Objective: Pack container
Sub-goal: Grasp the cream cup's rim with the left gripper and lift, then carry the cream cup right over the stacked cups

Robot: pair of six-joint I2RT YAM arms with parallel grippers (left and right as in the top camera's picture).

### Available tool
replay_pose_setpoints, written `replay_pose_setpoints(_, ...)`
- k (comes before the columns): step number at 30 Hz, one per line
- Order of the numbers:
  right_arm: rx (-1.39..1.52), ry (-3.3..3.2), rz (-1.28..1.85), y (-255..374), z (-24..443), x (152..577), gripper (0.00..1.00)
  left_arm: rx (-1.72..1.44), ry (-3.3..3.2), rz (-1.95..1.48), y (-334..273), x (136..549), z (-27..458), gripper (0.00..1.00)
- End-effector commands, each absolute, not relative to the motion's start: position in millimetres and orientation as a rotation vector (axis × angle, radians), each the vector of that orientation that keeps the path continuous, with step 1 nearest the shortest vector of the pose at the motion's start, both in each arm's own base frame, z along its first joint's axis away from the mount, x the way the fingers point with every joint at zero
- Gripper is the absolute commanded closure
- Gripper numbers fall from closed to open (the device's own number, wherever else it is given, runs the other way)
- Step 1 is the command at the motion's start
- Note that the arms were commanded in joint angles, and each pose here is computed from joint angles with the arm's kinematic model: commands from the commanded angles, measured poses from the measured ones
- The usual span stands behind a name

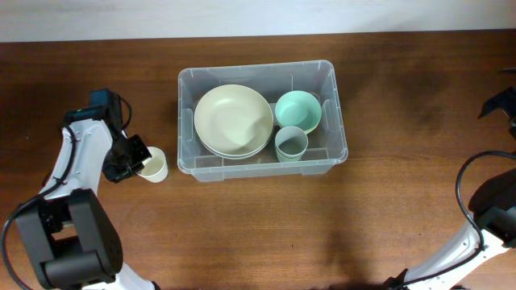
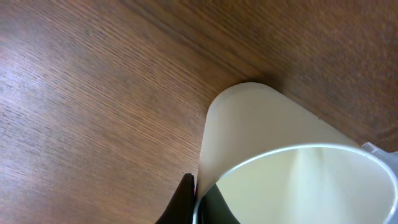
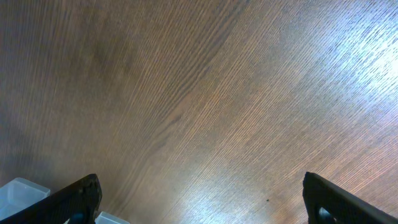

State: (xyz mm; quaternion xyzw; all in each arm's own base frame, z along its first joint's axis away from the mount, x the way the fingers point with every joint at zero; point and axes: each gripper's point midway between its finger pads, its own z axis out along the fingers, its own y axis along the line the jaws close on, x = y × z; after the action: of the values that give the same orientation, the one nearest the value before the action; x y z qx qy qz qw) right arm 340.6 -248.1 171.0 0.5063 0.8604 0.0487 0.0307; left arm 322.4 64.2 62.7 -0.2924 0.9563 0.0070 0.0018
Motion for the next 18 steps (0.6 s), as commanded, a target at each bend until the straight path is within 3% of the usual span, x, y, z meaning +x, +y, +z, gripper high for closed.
replay_pose_setpoints(1, 1.556, 2.636, 0.139, -246.2, 178.2, 339.8, 0.01, -0.989, 2.868, -0.006, 87.4, 345.6, 92.4, 0.99)
replay_pose_setpoints(7, 1.556, 2.636, 0.139, -246.2, 178.2, 339.8, 0.01, -1.033, 2.588, -0.106, 131.9, 390.3, 194.7, 0.99)
replay_pose_setpoints(9, 1.556, 2.636, 0.139, -246.2, 178.2, 339.8, 0.01, -0.929, 2.466, -0.167, 128.3, 411.1, 255.7, 0.99)
replay_pose_setpoints(13, 1.556, 2.636, 0.139, -246.2, 178.2, 339.8, 0.01, -0.521, 2.399, -0.311, 59.5, 433.9, 329.1, 0.99)
replay_pose_setpoints(18, 1.556, 2.637, 0.140, -246.1, 178.2, 339.7, 0.01, -0.085, 2.463, -0.388, -57.8, 435.3, 332.5, 0.99)
